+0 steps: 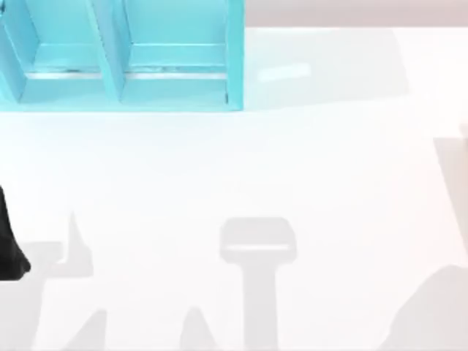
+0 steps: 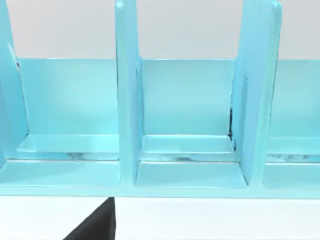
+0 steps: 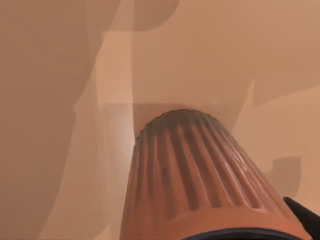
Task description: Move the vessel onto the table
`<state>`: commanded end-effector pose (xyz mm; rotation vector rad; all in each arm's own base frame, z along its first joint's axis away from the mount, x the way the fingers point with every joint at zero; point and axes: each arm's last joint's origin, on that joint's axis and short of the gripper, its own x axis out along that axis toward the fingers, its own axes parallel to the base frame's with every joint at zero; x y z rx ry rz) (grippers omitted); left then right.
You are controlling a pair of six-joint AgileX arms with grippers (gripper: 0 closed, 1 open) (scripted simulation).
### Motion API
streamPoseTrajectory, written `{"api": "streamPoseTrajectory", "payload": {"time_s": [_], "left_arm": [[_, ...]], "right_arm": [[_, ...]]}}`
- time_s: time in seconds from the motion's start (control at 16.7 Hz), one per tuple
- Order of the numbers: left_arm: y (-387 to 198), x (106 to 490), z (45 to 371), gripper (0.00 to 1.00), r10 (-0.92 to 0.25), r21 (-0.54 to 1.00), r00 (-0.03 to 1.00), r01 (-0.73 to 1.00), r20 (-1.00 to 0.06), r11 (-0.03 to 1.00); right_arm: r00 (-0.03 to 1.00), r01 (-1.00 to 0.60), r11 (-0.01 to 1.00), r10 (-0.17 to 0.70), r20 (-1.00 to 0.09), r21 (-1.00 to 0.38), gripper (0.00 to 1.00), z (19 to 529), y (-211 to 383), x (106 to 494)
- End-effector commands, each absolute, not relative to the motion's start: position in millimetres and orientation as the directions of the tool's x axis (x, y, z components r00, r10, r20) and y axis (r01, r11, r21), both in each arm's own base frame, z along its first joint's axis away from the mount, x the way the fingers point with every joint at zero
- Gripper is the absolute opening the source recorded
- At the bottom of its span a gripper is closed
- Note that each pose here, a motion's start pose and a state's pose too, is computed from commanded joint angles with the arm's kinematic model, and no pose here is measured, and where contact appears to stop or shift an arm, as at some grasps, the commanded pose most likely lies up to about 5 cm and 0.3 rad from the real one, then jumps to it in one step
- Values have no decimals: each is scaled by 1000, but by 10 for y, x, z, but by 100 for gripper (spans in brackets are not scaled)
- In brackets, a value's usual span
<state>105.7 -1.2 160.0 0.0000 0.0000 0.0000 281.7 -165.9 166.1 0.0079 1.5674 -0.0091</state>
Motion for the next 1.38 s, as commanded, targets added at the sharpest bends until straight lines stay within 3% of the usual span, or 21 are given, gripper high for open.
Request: {"api": "streamPoseTrajectory", "payload": {"time_s": [0.54, 1.02, 1.38], "left_arm": [[-12, 1057, 1600, 100, 0, 0, 1000, 0, 0, 1000], [-12, 1057, 1600, 100, 0, 0, 1000, 0, 0, 1000], [-12, 1057, 1600, 100, 0, 0, 1000, 0, 0, 1000]], "right_arm": [[-7, 11, 1000, 4, -1000, 4, 0, 2566, -727, 2811], [-25, 15, 1000, 6, -1000, 5, 0, 2589, -545, 2957], [-59, 8, 1000, -27, -998, -27, 0, 2617, 700, 3389]]}}
